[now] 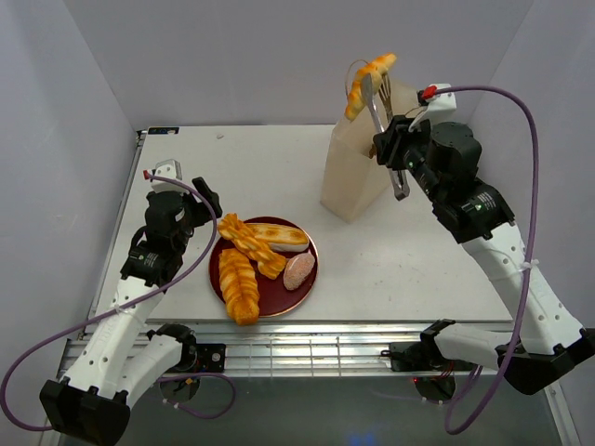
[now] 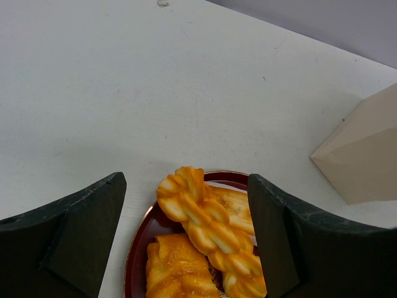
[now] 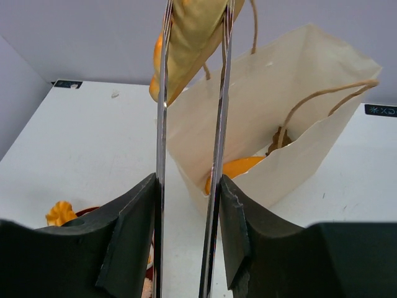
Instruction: Place the fake bread into the paper bag
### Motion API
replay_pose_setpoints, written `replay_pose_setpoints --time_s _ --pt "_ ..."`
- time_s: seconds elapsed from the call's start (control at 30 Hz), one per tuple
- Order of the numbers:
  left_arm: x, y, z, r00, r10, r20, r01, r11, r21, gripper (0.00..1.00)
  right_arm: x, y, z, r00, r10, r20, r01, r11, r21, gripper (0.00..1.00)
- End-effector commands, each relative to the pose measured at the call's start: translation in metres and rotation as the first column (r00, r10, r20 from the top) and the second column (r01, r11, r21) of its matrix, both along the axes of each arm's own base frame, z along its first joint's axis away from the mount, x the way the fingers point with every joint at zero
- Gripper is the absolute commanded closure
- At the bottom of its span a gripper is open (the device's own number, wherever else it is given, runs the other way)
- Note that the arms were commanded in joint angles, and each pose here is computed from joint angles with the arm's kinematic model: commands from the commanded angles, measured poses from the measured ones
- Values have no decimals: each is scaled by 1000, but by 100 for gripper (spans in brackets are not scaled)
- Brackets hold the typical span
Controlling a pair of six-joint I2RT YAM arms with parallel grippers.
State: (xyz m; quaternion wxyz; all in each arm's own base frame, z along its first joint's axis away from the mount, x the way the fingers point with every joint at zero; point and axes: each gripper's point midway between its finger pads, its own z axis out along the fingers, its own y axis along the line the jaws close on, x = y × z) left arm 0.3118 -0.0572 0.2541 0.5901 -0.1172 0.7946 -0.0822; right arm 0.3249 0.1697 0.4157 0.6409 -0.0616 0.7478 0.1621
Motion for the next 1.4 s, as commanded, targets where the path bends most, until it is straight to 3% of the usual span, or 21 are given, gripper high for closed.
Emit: replay_pose_setpoints --time_s 0.0,0.3,0.97,1.37 --pt "-2 -4 7 999 -18 29 18 1000 -14 11 7 -3 43 992 46 117 -52 998 45 53" --pt "-3 -4 9 999 -22 36 23 1000 -18 11 40 -17 13 999 32 44 -32 999 -11 50" --pt "-4 -7 12 998 -37 44 38 999 -24 11 78 -58 11 999 -40 3 40 999 -20 48" --pt "-4 -6 11 999 -32 42 32 999 -20 11 42 -34 35 987 145 70 -146 989 7 47"
